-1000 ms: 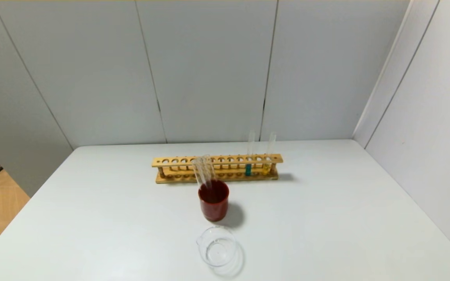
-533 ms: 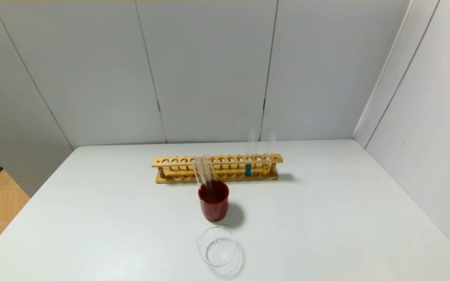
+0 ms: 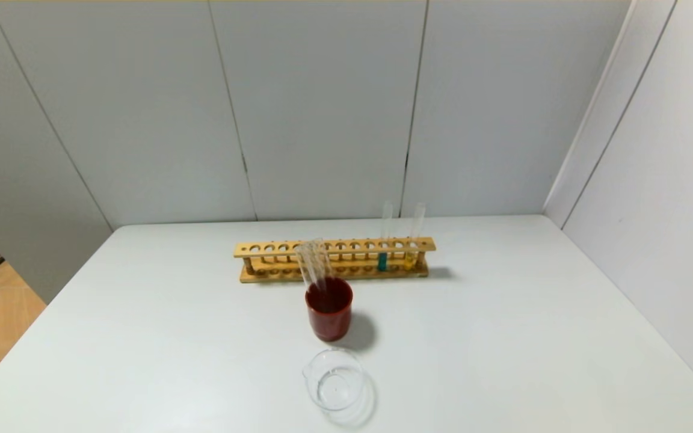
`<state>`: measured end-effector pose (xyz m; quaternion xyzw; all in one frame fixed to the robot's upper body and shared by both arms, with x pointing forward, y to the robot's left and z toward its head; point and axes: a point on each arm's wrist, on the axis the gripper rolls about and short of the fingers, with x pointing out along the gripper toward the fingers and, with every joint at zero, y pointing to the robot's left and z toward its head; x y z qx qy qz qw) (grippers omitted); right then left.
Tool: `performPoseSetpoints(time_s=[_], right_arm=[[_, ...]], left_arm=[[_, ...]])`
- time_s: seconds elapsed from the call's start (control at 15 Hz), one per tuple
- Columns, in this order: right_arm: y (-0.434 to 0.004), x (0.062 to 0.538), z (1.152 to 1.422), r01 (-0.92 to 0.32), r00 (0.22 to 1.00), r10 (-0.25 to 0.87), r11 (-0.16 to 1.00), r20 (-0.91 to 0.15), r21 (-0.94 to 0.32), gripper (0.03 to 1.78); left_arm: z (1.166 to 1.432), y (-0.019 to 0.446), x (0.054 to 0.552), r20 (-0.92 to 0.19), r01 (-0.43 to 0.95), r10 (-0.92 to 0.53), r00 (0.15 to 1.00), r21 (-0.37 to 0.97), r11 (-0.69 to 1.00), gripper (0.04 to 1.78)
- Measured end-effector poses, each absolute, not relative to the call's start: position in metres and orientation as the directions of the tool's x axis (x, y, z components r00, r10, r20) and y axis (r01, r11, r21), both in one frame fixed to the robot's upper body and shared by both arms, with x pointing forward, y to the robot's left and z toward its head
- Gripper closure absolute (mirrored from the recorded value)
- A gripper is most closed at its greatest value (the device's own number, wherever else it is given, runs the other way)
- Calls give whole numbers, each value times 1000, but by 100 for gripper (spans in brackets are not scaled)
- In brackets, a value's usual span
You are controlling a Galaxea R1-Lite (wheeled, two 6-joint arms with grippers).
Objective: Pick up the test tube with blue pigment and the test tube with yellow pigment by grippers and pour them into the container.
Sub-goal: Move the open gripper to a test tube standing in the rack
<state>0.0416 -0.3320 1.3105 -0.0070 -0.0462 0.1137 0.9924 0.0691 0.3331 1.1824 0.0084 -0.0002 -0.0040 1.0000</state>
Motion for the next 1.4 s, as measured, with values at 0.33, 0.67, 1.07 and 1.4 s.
performPoseSetpoints(time_s=[0.33, 0.67, 1.07, 1.4], right_arm=[[-332, 87, 1381, -233, 970, 234, 972, 70, -16, 6], [-330, 189, 1400, -251, 968, 251, 966, 16, 62, 6], [-322, 312, 1364, -289, 950, 302, 946, -75, 147, 6], [-287, 374, 1310, -384, 899, 409, 908, -154, 169, 6]], left_arm=[[1182, 333, 69, 0, 8, -8, 1000, 17, 1000, 7], [1182, 333, 69, 0, 8, -8, 1000, 17, 1000, 7], [1182, 333, 69, 1, 8, -8, 1000, 17, 1000, 7], [1182, 333, 69, 0, 8, -8, 1000, 18, 1000, 7]])
